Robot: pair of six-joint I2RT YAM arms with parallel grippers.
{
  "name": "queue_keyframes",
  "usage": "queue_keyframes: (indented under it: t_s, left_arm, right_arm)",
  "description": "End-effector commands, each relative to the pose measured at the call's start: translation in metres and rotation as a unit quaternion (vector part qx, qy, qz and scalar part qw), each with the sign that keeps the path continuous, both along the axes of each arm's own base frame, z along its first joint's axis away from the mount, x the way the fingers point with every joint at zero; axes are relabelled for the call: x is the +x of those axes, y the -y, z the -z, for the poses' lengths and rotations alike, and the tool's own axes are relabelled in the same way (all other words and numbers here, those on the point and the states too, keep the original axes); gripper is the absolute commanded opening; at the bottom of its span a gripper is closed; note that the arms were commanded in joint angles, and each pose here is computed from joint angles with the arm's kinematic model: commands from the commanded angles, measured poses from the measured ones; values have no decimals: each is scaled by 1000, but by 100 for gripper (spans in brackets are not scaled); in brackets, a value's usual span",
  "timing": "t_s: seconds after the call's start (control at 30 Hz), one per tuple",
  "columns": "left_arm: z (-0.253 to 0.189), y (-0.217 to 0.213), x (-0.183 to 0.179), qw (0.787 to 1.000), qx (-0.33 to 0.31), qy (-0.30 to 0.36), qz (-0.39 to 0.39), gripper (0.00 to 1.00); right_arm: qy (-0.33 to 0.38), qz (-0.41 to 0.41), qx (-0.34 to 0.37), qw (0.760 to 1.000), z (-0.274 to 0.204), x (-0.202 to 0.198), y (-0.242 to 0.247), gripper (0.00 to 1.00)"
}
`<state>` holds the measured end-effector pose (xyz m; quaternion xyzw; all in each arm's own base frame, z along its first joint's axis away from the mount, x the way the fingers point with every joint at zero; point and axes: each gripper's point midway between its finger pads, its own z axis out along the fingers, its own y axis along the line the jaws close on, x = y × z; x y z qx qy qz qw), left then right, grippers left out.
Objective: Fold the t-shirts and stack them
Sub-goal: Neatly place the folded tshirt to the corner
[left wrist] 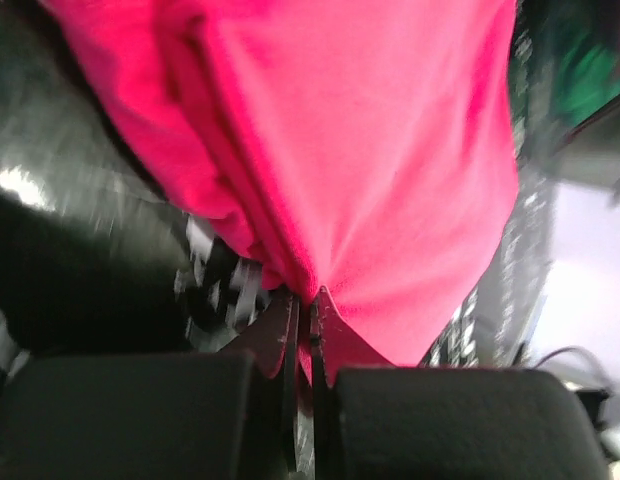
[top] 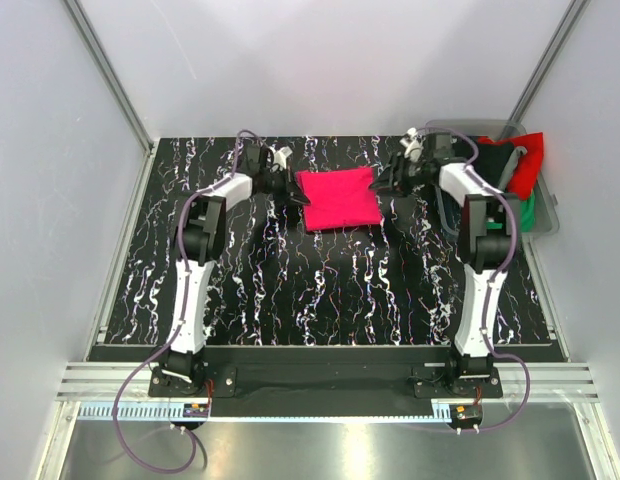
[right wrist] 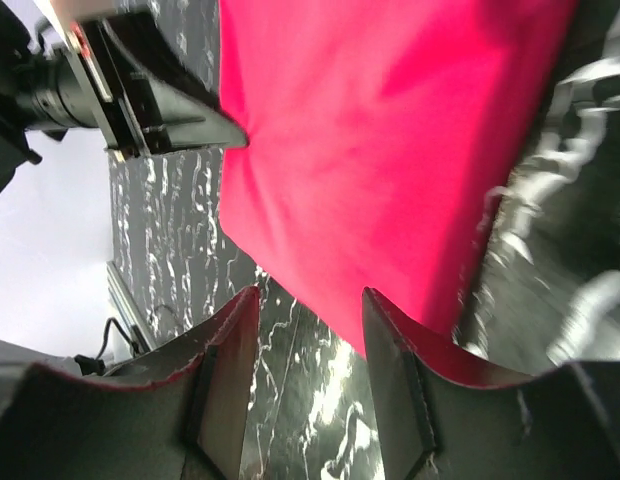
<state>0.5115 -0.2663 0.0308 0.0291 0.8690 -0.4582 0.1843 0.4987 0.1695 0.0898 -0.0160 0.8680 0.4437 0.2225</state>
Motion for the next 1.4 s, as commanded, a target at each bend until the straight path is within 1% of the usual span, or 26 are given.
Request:
queue_keyframes:
  t_s: [0.0,0.03,0.07,0.1,0.17,0.2,0.23,0.3,0.33,0.4,0.43,0.5,0.53,0.57,0.6,0.63,0.73,0.8,0.9,0.97,1.03,1.1,1.2,1.37]
  left_arm:
    - [-51,-54,3,994,72,82,12,0]
    - [-46,-69,-1,992,95,80,15,0]
    - [-54,-81,0,990,108,89,9,0]
    - [-55,-102,5,988,122,92,-5,0]
    - [-61,-129,5,982,158,107,-7,0]
    - [-67,-147,14,977,176,123,-14,0]
    - [-66,-160,13,972,199,123,-11,0]
    - [-69,-179,22,965,225,135,-17,0]
    - [-63,-200,28,958,251,136,-28,0]
    - [-67,-222,41,947,279,153,-41,0]
    - [-58,-236,47,936,314,156,-43,0]
    - [-63,-256,61,921,344,173,-57,0]
    - [-54,-266,67,914,363,171,-64,0]
    - [-53,-274,71,910,370,172,-72,0]
    - [-57,-284,79,903,380,181,-82,0]
    - [-51,-293,84,894,400,183,-86,0]
    - [-53,-314,100,878,424,185,-122,0]
    - [-61,-317,107,873,424,200,-133,0]
    - [-63,-321,111,864,440,204,-134,0]
    - [-62,-331,113,851,463,206,-137,0]
    - [-66,-343,113,838,486,207,-140,0]
    - [-71,-354,115,831,494,211,-148,0]
    - [-76,-379,118,813,516,211,-167,0]
    - [-72,-410,120,794,541,204,-186,0]
  right_arm:
    - [72,27,-5,997,-64,4,48,52]
    - [71,32,-8,997,-62,3,54,52]
    - [75,37,-10,996,-65,3,59,52]
    - [77,45,-12,996,-66,4,68,52]
    - [86,48,-18,995,-69,2,74,52]
    - [88,47,-20,995,-69,2,76,52]
    - [88,49,-20,995,-70,1,80,52]
    - [90,51,-19,994,-73,0,82,52]
    - [88,50,-18,995,-72,-1,83,52]
    - [90,52,-19,994,-73,-1,85,52]
    - [89,51,-20,995,-72,-3,85,52]
    - [89,52,-20,994,-74,-5,86,52]
    - [87,52,-20,995,-73,-8,86,52]
    - [86,51,-20,995,-74,-10,86,52]
    - [81,53,-20,995,-73,-12,86,52]
    - [78,50,-20,996,-71,-15,86,52]
    - [76,50,-23,996,-71,-21,86,52]
    - [77,51,-26,995,-73,-23,87,52]
    - [75,55,-28,995,-74,-24,87,52]
    - [77,59,-29,995,-77,-22,88,52]
    - [80,64,-29,994,-81,-19,89,53]
    - [82,66,-30,994,-84,-16,90,53]
    - [87,71,-33,993,-88,-12,91,53]
    - [79,73,-31,994,-86,-14,90,53]
